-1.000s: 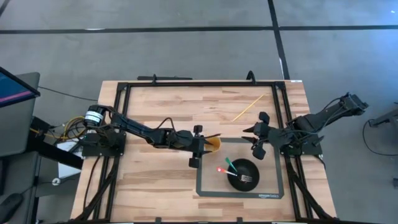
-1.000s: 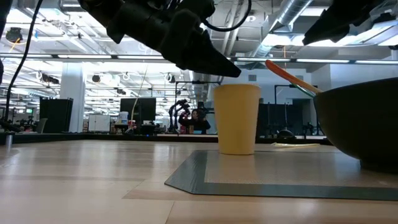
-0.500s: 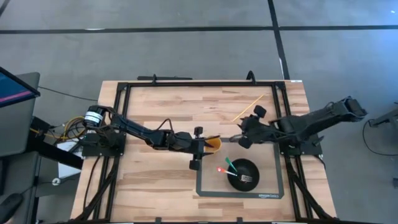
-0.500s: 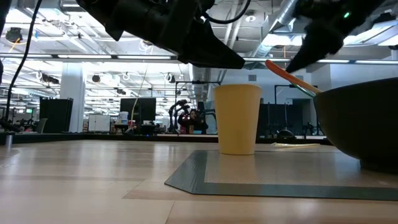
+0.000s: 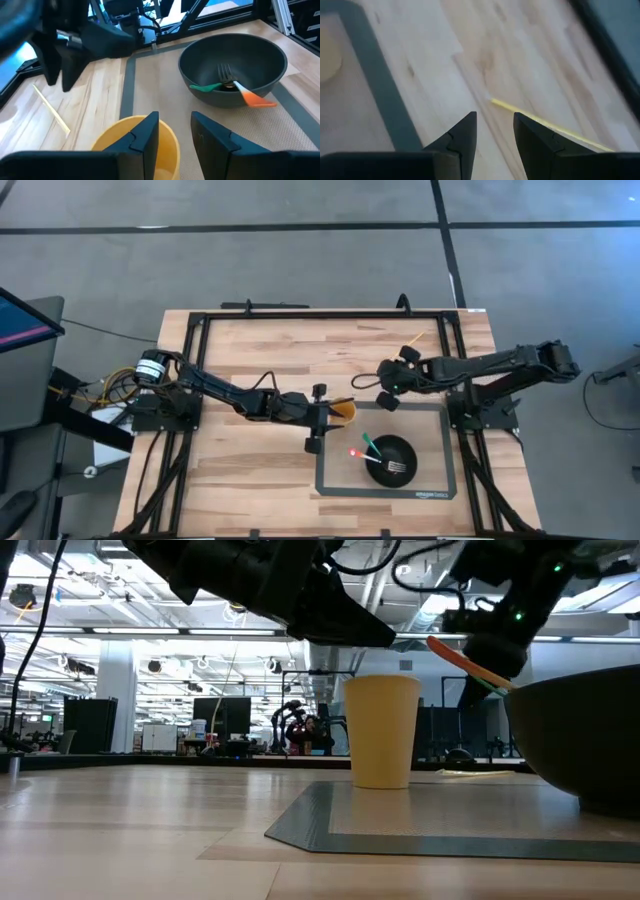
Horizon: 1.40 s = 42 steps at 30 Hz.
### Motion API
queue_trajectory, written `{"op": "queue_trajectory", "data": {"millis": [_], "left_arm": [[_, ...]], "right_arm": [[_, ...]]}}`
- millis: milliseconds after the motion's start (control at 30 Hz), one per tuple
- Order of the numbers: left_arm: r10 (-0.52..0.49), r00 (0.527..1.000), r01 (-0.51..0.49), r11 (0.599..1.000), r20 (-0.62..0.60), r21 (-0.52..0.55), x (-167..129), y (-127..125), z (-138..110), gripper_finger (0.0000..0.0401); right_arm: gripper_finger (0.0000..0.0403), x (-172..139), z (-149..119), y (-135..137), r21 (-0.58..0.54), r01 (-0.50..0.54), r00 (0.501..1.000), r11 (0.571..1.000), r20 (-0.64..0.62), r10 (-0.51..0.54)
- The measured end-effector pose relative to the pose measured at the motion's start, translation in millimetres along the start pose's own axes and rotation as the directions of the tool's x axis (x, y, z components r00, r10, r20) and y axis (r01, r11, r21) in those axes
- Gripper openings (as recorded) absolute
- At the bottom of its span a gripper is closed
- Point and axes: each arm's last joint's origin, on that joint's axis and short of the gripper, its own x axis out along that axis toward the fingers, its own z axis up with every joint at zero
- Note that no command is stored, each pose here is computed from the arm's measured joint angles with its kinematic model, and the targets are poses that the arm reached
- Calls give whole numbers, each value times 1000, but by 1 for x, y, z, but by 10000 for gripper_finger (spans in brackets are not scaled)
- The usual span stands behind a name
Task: Pick & Place Utensil
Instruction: Put the yellow straw into the yellow cup on the table placemat
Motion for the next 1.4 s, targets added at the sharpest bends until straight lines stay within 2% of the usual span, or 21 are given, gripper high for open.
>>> {"op": "queue_trajectory", "data": {"millis": [133, 233, 300, 433, 633, 833, 1033, 1167, 1400], "left_arm": [[3, 1000, -3, 1000, 12, -2, 0, 0, 1, 115], [4, 1000, -4, 1000, 17, -3, 0, 0, 2, 115], [5, 1000, -5, 1000, 20, -3, 0, 0, 2, 115], [6, 1000, -6, 1000, 27, -4, 0, 1, 3, 115], [7, 1000, -7, 1000, 29, -5, 0, 1, 3, 115], [7, 1000, -7, 1000, 29, -4, 0, 1, 3, 115], [8, 1000, -8, 1000, 29, -5, 0, 1, 3, 115], [8, 1000, -8, 1000, 29, -5, 0, 1, 3, 115], [8, 1000, -8, 1000, 28, -5, 0, 1, 3, 115]], "right_arm": [[122, 9, 1, -10, -87, -123, 990, 989, -80, 116], [122, 14, 2, -19, -163, -255, 965, 953, -113, 238], [122, 17, 3, -25, -194, -296, 953, 935, -121, 276], [122, 24, 4, -41, -187, -274, 959, 943, -127, 254], [122, 34, 6, -65, -94, -216, 972, 972, -116, 205], [122, 57, 9, -75, -2, -271, 956, 963, -115, 269], [122, 84, 1, -74, 10, -272, 938, 962, -222, 267], [122, 96, -4, -69, -53, -294, 924, 954, -272, 269], [123, 103, -2, -65, -107, -297, 931, 949, -252, 263]]}}
